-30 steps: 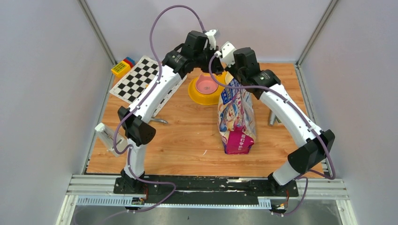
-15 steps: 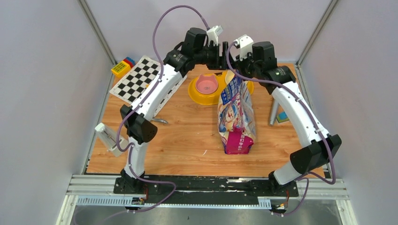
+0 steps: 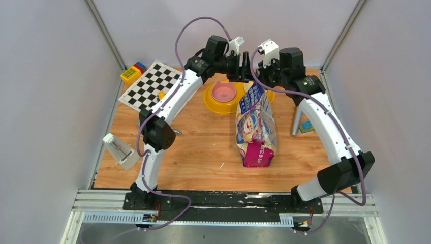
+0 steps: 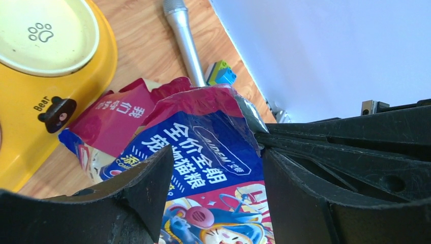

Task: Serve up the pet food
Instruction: Open the pet food bag at the center of the board.

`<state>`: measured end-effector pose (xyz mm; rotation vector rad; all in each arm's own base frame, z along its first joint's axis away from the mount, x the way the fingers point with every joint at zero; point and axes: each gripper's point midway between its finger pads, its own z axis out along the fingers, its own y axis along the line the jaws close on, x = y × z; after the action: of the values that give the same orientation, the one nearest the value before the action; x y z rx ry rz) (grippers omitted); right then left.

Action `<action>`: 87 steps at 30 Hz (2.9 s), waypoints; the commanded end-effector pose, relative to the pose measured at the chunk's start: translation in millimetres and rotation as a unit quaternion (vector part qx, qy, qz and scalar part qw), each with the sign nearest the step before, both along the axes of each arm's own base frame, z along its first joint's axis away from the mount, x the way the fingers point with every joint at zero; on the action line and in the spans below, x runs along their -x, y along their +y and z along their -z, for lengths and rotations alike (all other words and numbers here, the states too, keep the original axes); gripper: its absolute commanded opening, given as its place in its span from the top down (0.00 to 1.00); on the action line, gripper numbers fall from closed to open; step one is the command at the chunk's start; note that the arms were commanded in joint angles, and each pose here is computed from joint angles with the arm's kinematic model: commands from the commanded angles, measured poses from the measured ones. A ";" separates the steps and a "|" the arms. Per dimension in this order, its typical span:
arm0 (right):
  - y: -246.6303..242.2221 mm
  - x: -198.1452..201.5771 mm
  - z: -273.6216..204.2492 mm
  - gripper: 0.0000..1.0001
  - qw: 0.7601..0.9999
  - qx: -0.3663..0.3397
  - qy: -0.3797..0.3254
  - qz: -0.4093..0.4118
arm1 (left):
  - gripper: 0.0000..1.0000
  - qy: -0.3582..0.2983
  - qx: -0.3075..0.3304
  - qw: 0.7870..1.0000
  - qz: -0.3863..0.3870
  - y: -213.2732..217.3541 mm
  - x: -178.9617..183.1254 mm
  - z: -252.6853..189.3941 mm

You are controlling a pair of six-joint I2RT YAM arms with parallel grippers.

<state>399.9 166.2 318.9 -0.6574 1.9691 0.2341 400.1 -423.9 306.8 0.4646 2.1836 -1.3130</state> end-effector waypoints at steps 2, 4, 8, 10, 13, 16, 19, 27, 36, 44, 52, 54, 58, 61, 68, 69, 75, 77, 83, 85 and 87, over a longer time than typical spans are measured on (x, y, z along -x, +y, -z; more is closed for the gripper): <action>37.9 60.2 -12.6 1.00 0.990 -0.059 0.033 -0.124 | 0.28 -0.045 0.039 0.998 -0.006 2.4 1.9 -43.6; 43.3 70.4 -10.7 1.00 0.986 -0.070 0.047 -0.145 | 0.27 -0.055 0.053 0.997 -0.001 10.2 8.7 -62.0; 54.5 88.1 -3.1 1.00 0.975 -0.094 0.079 -0.183 | 0.26 -0.076 0.065 0.995 -0.004 26.0 15.6 -87.3; 56.7 94.0 1.3 1.00 0.972 -0.099 0.089 -0.194 | 0.25 -0.080 0.066 0.995 -0.008 32.3 17.9 -92.8; 58.5 99.1 3.3 1.00 0.969 -0.104 0.093 -0.204 | 0.25 -0.082 0.065 0.994 -0.011 37.3 20.1 -95.0; 60.1 102.0 4.2 1.00 0.968 -0.107 0.095 -0.208 | 0.25 -0.078 0.056 0.995 -0.022 38.7 16.9 -87.7; 55.5 94.5 5.4 1.00 0.975 -0.095 0.082 -0.185 | 0.26 -0.075 0.044 0.996 -0.030 38.7 10.8 -77.3; 19.8 45.9 2.4 1.00 0.999 0.003 -0.011 -0.040 | 0.40 -0.056 0.017 0.998 -0.029 37.8 5.9 -44.5; 2.5 24.9 -15.3 1.00 0.997 0.046 -0.062 0.023 | 0.37 -0.058 0.031 0.998 -0.019 32.5 4.8 -49.9; 6.0 28.6 -15.0 1.00 0.995 0.070 -0.074 0.017 | 0.35 -0.041 0.042 0.998 -0.009 25.7 4.6 -45.3; 12.7 32.2 -14.6 1.00 0.994 0.079 -0.079 0.008 | 0.34 -0.039 0.024 0.999 -0.017 18.2 6.4 -37.6; 13.6 32.7 -14.3 1.00 0.994 0.080 -0.079 0.007 | 0.36 -0.039 0.019 0.999 -0.021 18.0 6.3 -35.7; 13.9 32.7 -12.8 1.00 0.993 0.084 -0.079 0.006 | 0.49 -0.040 0.011 0.999 -0.028 19.4 6.2 -34.2; 13.5 31.4 -11.4 1.00 0.993 0.090 -0.080 0.009 | 0.61 -0.039 0.010 0.999 -0.028 20.1 8.0 -34.0; 10.2 28.9 -17.2 1.00 0.990 0.100 -0.094 0.022 | 0.70 -0.034 -0.007 0.999 -0.035 24.0 11.0 -25.2; 9.5 28.8 -18.2 1.00 0.990 0.101 -0.096 0.024 | 0.73 -0.035 -0.009 0.999 -0.036 25.2 10.8 -24.4; -0.2 22.9 -22.4 1.00 0.986 0.112 -0.111 0.054 | 0.90 -0.035 -0.022 0.998 -0.045 30.4 12.3 -20.5; -1.8 21.9 -22.8 1.00 0.985 0.113 -0.113 0.060 | 0.94 -0.035 -0.023 0.998 -0.046 31.7 13.7 -21.5; -5.1 20.4 -24.1 1.00 0.984 0.113 -0.115 0.072 | 1.00 -0.036 -0.025 0.998 -0.047 35.0 17.0 -23.7; -8.1 19.1 -25.3 1.00 0.983 0.114 -0.117 0.080 | 1.00 -0.039 -0.029 0.997 -0.052 37.4 16.8 -24.3; -11.5 17.7 -28.0 1.00 0.982 0.113 -0.120 0.089 | 1.00 -0.041 -0.035 0.997 -0.058 40.5 16.3 -24.2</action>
<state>371.2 180.5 315.7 -0.7509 1.8821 -0.0575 389.1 -402.4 329.2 0.4115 2.1354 -1.2372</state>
